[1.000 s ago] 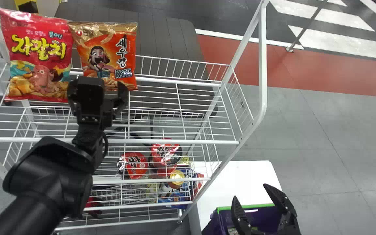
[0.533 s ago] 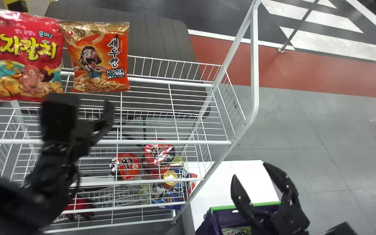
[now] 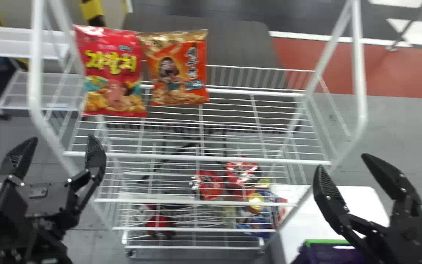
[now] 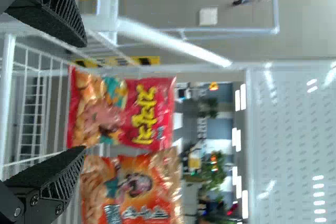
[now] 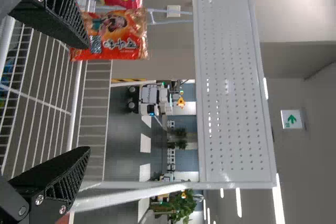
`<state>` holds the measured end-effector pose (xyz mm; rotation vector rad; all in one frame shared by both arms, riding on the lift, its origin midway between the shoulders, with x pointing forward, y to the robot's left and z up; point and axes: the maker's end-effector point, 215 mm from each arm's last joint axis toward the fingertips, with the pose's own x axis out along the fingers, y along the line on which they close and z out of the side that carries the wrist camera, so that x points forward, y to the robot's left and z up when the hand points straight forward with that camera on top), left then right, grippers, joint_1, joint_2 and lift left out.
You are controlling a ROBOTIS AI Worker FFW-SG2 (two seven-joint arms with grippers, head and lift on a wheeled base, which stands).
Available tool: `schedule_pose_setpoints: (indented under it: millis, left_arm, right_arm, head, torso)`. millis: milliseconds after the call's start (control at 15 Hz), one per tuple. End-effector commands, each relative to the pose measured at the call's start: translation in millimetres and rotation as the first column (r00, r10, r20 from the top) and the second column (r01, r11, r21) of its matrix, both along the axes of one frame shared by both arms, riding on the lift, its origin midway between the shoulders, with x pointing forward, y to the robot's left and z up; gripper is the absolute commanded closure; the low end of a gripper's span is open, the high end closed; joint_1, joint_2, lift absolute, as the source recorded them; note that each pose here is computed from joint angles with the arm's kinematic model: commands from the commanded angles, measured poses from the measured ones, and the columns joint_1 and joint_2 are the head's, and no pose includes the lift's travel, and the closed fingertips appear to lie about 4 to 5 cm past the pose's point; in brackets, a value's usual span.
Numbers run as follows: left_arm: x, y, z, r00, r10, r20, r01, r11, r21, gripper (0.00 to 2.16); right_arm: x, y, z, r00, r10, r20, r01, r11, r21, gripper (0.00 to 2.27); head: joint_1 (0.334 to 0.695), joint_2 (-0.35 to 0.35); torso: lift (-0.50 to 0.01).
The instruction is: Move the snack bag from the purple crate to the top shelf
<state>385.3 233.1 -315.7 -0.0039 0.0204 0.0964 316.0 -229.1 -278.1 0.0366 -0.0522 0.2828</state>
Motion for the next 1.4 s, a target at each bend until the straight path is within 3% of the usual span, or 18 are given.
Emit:
schedule_pose_setpoints:
  millis: [0,200,400,800,1333]
  left_arm:
    - [-27,5,17,0.997,0.020,0.074,-0.017,0.999,-0.039,0.13]
    - [-41,1,7,0.998,0.037,0.045,-0.035,0.999,-0.037,0.13]
    - [-51,-16,-6,1.000,0.017,0.017,-0.017,1.000,-0.011,0.13]
    - [-68,-32,-20,1.000,-0.017,-0.015,0.017,1.000,-0.001,0.13]
    - [-69,-33,-25,1.000,-0.008,-0.028,0.007,1.000,-0.003,0.13]
  right_arm:
    - [-12,31,-1,0.999,0.031,-0.028,-0.031,0.999,0.020,0.14]
    - [-21,53,-12,0.997,0.036,-0.064,-0.034,0.999,0.030,0.15]
    - [-31,65,-22,0.995,0.022,-0.097,-0.019,0.999,0.033,0.15]
    - [-40,67,-54,0.978,0.006,-0.209,0.001,0.999,0.033,0.15]
    - [-39,59,-53,0.978,-0.010,-0.210,0.018,0.999,0.035,0.15]
  head:
    - [0.695,-0.009]
    - [0.695,0.073]
    - [0.695,0.098]
    - [0.695,0.088]
    - [0.695,0.066]
  torso:
    - [0.001]
    - [0.001]
    - [0.001]
    - [0.001]
    - [0.001]
